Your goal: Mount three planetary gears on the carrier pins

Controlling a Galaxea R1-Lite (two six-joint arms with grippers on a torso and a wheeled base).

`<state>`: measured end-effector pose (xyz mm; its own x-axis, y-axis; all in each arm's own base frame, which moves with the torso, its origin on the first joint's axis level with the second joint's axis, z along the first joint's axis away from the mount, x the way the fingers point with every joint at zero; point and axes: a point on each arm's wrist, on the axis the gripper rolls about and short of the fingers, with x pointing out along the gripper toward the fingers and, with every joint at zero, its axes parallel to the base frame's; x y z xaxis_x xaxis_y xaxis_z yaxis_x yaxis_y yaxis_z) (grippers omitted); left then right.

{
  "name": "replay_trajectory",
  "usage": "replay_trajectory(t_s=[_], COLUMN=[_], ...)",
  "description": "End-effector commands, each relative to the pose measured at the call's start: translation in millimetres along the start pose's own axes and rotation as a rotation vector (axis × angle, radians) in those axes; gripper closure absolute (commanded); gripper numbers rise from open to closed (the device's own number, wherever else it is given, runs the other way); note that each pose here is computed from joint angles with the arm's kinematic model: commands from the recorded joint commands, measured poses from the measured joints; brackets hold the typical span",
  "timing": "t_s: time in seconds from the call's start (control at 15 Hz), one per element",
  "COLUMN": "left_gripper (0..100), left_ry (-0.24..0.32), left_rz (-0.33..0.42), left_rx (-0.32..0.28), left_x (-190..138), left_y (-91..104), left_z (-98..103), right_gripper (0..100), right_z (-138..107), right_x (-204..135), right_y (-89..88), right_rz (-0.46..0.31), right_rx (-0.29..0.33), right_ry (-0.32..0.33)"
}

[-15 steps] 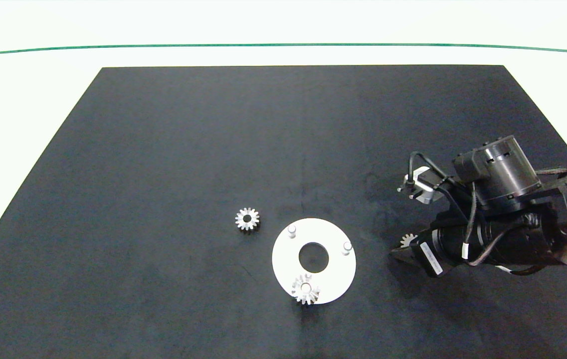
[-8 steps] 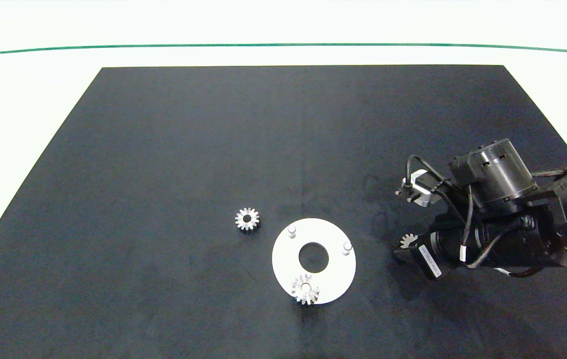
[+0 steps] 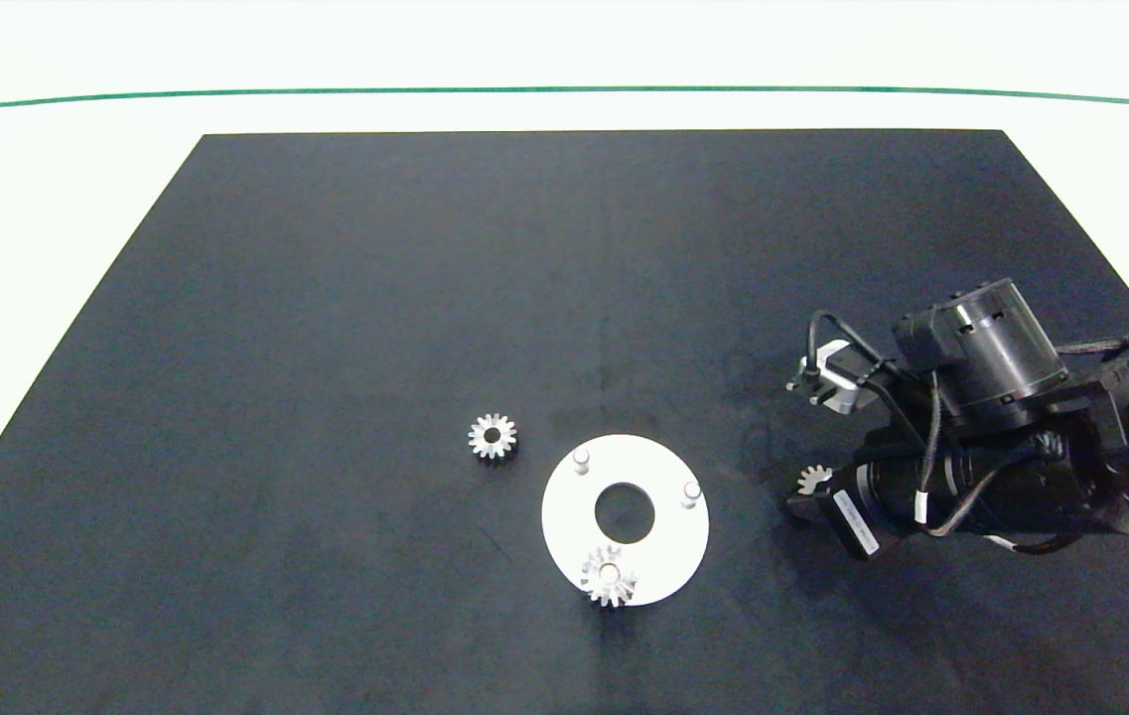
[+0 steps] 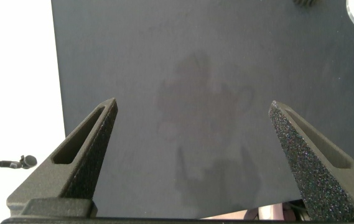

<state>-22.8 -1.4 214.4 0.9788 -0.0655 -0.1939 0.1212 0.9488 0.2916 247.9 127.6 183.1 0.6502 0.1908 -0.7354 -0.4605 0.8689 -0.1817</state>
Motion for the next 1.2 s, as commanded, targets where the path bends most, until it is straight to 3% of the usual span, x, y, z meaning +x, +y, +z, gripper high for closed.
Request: replay_trajectory(t_s=[0.07,0.53,0.67,0.8,1.0,1.2], left_gripper=[0,0,0,0,0,0], left_ry=[0.004,0.007,0.015,0.024,0.021,0.008], left_rz=[0.000,-0.001,-0.005,-0.008,-0.006,-0.002], left_rx=[0.001,0.001,0.000,0.001,0.001,0.001], left_x=[0.3,0.9,2.7,4.7,4.4,3.5], left_y=[-0.1,0.0,0.1,0.6,0.6,0.8], left_z=[-0.3,-0.1,0.0,0.9,1.0,2.0], right_gripper=[71,85,87,87,87,87], right_z=[-1.1,-2.6,9.0,17.4,24.9,26.9], right_x=[0.1,-0.7,-31.5,-59.7,-86.5,-68.2], right_y=[0.2,0.7,5.0,20.1,43.0,53.2], right_rz=[0.000,0.001,0.018,0.063,0.100,0.077], right_rx=[-0.003,-0.007,-0.063,-0.124,-0.206,-0.231], right_ry=[0.004,0.007,-0.100,-0.140,-0.152,-0.106])
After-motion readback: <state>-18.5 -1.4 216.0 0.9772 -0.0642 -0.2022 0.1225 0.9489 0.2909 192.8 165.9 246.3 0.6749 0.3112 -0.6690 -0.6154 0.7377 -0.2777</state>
